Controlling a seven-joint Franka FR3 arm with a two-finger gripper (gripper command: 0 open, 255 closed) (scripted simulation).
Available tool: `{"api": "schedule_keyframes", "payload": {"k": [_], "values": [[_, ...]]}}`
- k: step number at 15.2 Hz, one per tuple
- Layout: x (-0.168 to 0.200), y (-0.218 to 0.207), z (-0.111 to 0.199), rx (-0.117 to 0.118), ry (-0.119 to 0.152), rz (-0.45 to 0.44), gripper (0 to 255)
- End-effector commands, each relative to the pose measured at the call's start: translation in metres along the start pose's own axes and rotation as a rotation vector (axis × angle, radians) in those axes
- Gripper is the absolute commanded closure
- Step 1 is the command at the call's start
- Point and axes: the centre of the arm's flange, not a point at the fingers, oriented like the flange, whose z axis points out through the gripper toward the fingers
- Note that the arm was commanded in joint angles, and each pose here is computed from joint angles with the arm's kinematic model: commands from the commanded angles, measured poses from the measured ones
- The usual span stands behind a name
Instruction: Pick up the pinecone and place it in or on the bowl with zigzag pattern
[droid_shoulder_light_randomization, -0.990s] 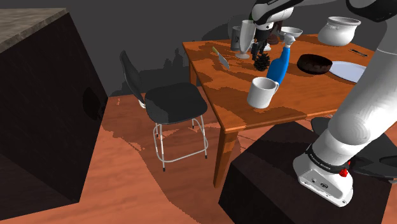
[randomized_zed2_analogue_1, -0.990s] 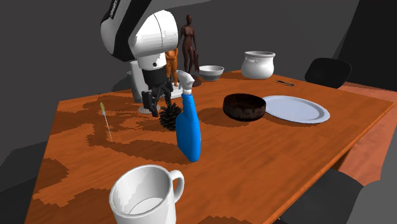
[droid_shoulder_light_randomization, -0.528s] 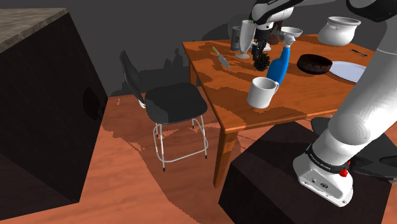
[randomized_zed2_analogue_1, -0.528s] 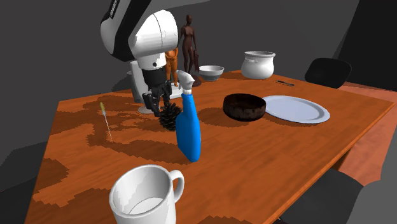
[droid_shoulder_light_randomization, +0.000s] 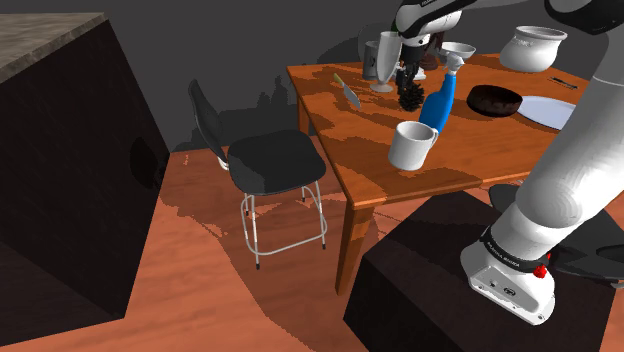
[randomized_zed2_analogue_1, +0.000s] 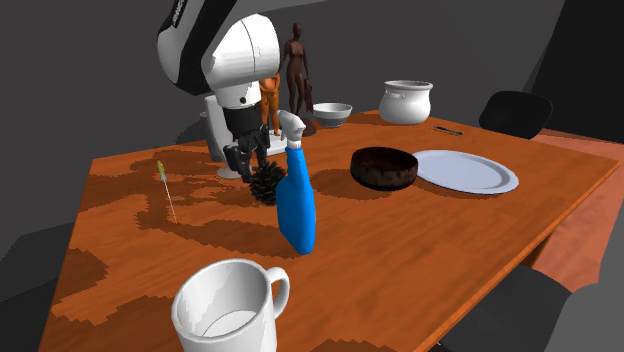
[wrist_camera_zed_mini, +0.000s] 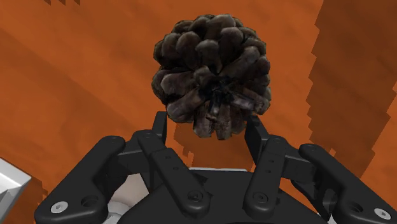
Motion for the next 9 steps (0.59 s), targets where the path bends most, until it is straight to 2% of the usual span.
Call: {"api": "schedule_keyframes", "payload": {"k": [1, 9], "values": [[-0.001, 0.001, -0.008, 0.001, -0.001, 0.0, 255], [-0.002, 0.005, -0.05, 0.001, -0.001, 0.0, 255]]}}
